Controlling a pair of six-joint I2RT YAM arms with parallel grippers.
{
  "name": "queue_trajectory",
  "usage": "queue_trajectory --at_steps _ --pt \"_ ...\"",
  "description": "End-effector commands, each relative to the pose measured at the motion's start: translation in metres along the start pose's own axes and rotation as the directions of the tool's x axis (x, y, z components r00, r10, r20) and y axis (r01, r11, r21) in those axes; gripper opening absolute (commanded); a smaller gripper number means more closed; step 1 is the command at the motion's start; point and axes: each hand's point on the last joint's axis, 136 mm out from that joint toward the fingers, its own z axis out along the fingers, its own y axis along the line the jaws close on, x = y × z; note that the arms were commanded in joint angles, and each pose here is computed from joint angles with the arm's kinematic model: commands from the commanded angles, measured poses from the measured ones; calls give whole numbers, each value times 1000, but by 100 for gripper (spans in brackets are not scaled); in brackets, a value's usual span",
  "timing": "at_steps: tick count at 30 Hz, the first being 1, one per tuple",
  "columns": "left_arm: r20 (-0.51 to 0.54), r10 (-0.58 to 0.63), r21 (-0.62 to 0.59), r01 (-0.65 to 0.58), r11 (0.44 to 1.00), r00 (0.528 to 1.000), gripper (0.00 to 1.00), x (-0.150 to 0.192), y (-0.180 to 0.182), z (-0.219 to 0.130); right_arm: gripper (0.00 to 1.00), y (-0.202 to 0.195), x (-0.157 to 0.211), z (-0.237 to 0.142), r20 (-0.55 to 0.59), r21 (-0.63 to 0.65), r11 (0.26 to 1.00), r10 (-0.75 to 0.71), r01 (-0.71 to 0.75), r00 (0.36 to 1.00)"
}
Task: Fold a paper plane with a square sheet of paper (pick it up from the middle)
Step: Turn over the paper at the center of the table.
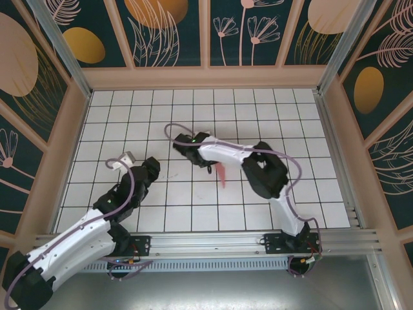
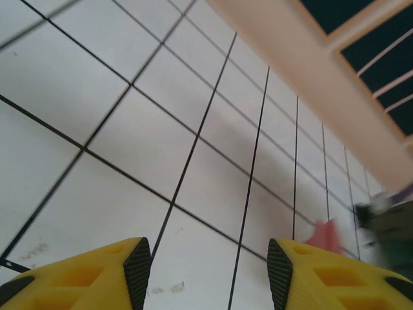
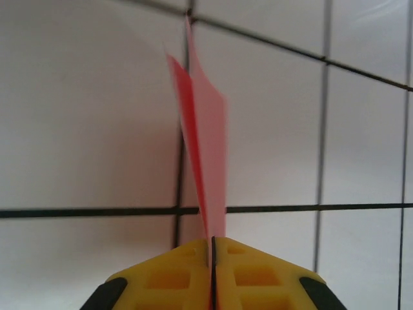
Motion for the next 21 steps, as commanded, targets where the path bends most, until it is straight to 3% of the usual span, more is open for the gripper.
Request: queue_trajectory --at_steps 1,3,5,8,10,14,17,21 --pt "64 -19 -61 23 998 998 54 -10 19 -5 12 20 4 -7 -37 -17 998 -60 60 997" --pt "59 -18 -64 21 998 998 55 -9 20 -6 15 42 4 -9 -52 -100 994 -47 42 998" --pt "49 -16 -65 19 998 999 55 -7 20 -5 24 61 -1 -18 -52 -207 978 -26 15 998" --pt "31 -11 -61 13 998 999 55 -4 18 -3 46 80 -16 -46 -18 -396 918 22 -28 1000" --pt "18 0 -57 1 998 1000 56 -1 15 0 58 84 -27 -70 10 -537 842 74 -58 997" --pt "-26 42 -53 -43 998 999 58 6 7 6 66 60 -39 -102 12 -730 670 210 -135 978" --pt "-77 72 -37 -75 996 994 58 15 -2 13 63 35 -40 -118 -31 -868 466 295 -172 955" --pt "-173 119 29 -116 993 978 60 36 -22 25 26 6 -34 -105 -145 -936 257 343 -241 928"
